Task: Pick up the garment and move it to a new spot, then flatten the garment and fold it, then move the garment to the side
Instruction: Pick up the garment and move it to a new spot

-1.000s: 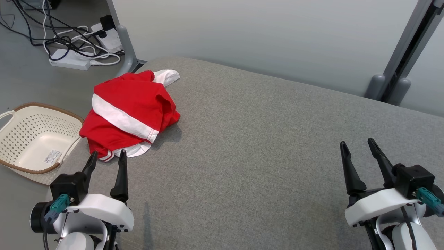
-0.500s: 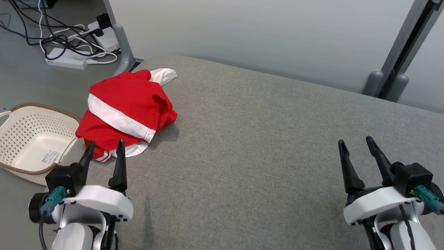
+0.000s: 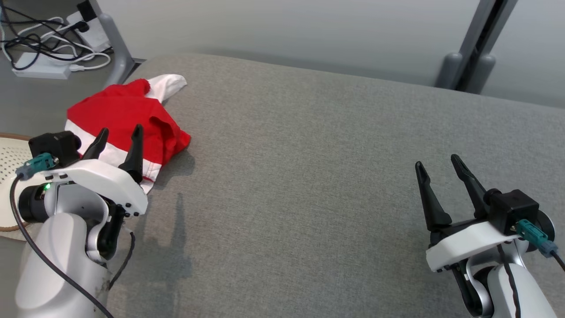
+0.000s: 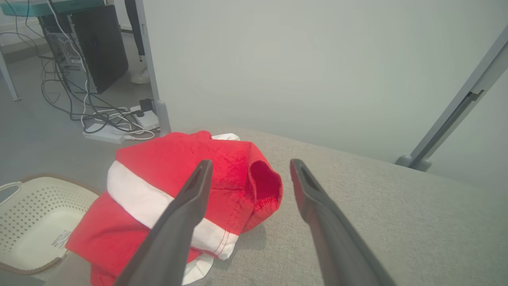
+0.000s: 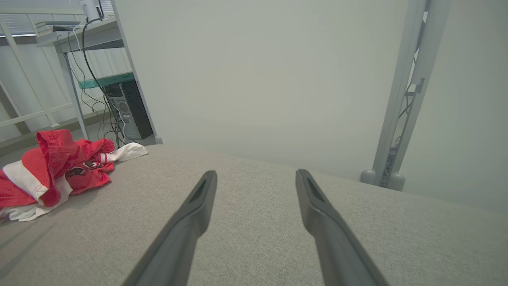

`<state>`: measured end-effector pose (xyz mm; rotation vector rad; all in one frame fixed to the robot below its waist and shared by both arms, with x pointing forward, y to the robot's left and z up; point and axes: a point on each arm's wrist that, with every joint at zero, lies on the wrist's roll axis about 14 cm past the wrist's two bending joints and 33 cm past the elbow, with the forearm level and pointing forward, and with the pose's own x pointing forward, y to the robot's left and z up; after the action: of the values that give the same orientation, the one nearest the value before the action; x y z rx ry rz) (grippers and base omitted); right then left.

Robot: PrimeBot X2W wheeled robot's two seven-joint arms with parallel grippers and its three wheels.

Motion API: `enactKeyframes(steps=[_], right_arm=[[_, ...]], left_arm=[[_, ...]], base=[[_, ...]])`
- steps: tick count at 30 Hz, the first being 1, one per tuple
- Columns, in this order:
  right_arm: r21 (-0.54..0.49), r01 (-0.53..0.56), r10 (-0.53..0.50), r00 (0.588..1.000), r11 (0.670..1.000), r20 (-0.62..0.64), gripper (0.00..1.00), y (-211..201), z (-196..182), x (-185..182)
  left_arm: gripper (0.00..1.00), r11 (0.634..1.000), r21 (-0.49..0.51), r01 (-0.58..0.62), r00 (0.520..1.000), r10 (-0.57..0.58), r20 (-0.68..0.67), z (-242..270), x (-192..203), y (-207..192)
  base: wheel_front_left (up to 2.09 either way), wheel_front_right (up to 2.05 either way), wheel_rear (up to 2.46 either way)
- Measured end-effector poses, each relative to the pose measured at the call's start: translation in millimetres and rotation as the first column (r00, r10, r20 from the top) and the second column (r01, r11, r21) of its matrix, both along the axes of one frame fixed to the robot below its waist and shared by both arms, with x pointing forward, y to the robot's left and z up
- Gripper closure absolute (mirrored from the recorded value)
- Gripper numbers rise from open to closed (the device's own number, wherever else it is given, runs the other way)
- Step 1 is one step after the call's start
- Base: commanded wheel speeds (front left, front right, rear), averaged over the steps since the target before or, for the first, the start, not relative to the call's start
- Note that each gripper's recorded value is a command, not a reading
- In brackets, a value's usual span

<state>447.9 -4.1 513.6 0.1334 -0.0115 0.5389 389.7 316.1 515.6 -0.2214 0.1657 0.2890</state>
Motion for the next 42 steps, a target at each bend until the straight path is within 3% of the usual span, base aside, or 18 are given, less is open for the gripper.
enactKeyframes(steps=[8, 20, 21, 22, 24, 29, 36, 42], right_arm=[[-0.022, 0.059, -0.059, 0.998, 0.998, -0.036, 0.00, -27, -19, 16], [-0.045, 0.132, -0.136, 0.987, 0.990, -0.088, 0.00, -59, -48, 31], [-0.046, 0.136, -0.140, 0.986, 0.990, -0.092, 0.00, -60, -50, 31], [-0.047, 0.140, -0.144, 0.985, 0.989, -0.098, 0.00, -62, -53, 32], [-0.050, 0.150, -0.155, 0.982, 0.987, -0.108, 0.00, -66, -57, 32], [-0.049, 0.165, -0.169, 0.979, 0.985, -0.111, 0.00, -71, -59, 32], [-0.029, 0.168, -0.170, 0.981, 0.985, -0.090, 0.00, -67, -49, 28], [-0.015, 0.171, -0.172, 0.982, 0.985, -0.076, 0.00, -66, -39, 20]], left_arm=[[0.00, 0.995, -0.083, 0.054, 0.970, -0.072, -0.230, -59, 40, -4], [0.00, 0.995, -0.102, 0.010, 0.917, -0.050, -0.395, -122, 72, 3], [0.16, 0.995, -0.101, 0.007, 0.914, -0.047, -0.403, -126, 73, 4], [0.96, 0.996, -0.084, 0.001, 0.917, -0.034, -0.397, -126, 75, 8], [1.00, 0.998, -0.057, -0.002, 0.919, -0.021, -0.394, -127, 78, 13], [1.00, 1.000, 0.008, -0.001, 0.943, 0.004, -0.332, -117, 82, 20], [1.00, 0.992, 0.128, -0.023, 0.992, 0.039, -0.123, -67, 86, 35], [1.00, 0.979, 0.199, -0.046, 0.998, 0.035, 0.061, -15, 75, 36]], base=[[0.00, 0.00, 0.00], [0.00, 0.00, 0.00], [0.00, 0.00, 0.00], [0.00, 0.00, 0.00], [0.00, 0.00, 0.00], [0.00, 0.00, 0.00], [0.00, 0.00, 0.00], [0.00, 0.00, 0.00]])
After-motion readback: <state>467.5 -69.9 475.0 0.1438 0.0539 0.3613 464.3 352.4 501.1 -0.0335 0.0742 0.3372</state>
